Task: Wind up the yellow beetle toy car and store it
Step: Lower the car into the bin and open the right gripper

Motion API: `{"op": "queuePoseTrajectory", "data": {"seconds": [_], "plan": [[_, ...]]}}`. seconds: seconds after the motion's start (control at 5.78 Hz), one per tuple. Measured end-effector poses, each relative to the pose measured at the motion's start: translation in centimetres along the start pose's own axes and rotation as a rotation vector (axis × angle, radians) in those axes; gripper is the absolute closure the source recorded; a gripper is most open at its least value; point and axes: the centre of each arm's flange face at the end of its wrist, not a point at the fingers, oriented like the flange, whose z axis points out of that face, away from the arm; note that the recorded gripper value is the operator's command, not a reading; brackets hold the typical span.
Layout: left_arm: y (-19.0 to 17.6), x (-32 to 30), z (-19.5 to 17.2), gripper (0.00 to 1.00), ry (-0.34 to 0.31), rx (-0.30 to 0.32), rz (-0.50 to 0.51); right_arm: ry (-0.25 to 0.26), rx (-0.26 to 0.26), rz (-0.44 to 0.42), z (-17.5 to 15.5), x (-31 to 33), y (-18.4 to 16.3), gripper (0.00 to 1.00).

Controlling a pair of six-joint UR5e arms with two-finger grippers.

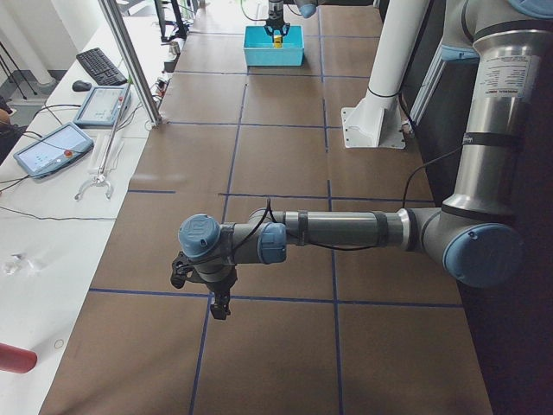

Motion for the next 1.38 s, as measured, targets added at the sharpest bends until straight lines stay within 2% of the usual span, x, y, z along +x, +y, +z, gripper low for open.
{"op": "queuePoseTrajectory", "data": {"seconds": [0.35,0.52,0.69,0.86,1.38], "plan": [[0.0,0.0,0.0,0.0,-0.001,0.0,0.0,0.001,0.017,-0.001,2.6,0.2,0.4,0.98],[0.0,0.0,0.0,0.0,-0.001,0.0,0.0,-0.001,0.025,0.0,3.2,0.2,-0.2,0.92],[0.0,0.0,0.0,0.0,0.0,0.0,0.0,-0.003,0.03,-0.004,3.4,0.2,-0.8,0.25],[0.0,0.0,0.0,0.0,0.0,0.0,0.0,-0.002,0.035,-0.008,3.3,0.3,-1.3,0.0],[0.0,0.0,0.0,0.0,-0.001,-0.001,-0.001,0.0,0.044,-0.018,3.0,0.4,-1.6,0.0]]}}
